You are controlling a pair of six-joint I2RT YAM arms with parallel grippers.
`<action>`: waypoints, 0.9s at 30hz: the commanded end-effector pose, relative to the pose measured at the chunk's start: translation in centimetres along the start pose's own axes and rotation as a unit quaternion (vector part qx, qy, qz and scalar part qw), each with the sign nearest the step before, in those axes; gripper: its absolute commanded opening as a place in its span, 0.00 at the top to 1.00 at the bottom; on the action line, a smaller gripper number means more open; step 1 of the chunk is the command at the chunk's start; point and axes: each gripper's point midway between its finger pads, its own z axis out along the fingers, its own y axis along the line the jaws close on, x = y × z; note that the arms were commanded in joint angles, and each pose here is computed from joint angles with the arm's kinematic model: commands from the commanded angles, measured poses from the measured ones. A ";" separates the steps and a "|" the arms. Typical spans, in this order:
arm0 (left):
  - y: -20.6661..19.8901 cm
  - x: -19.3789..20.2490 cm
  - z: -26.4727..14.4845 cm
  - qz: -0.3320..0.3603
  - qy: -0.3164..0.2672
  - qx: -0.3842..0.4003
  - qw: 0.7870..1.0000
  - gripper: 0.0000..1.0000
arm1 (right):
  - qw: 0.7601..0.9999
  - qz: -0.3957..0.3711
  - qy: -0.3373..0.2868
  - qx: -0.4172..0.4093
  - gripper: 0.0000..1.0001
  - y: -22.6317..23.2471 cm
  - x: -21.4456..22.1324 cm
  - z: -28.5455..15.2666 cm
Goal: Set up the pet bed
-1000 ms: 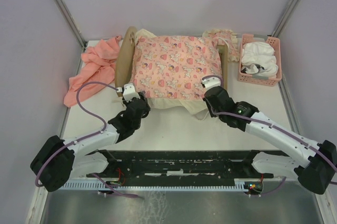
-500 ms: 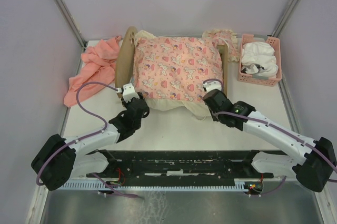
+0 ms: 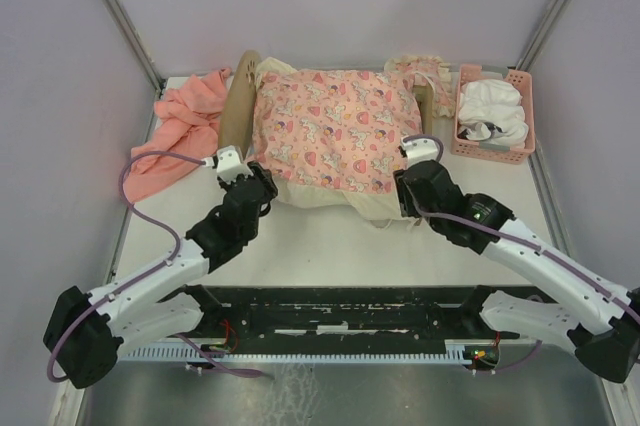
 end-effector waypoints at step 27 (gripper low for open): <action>4.9 -4.6 -1.7 0.010 -0.042 -0.175 0.984 0.41 | 0.997 0.007 -0.052 0.060 0.49 -2.7 -1.6 -0.5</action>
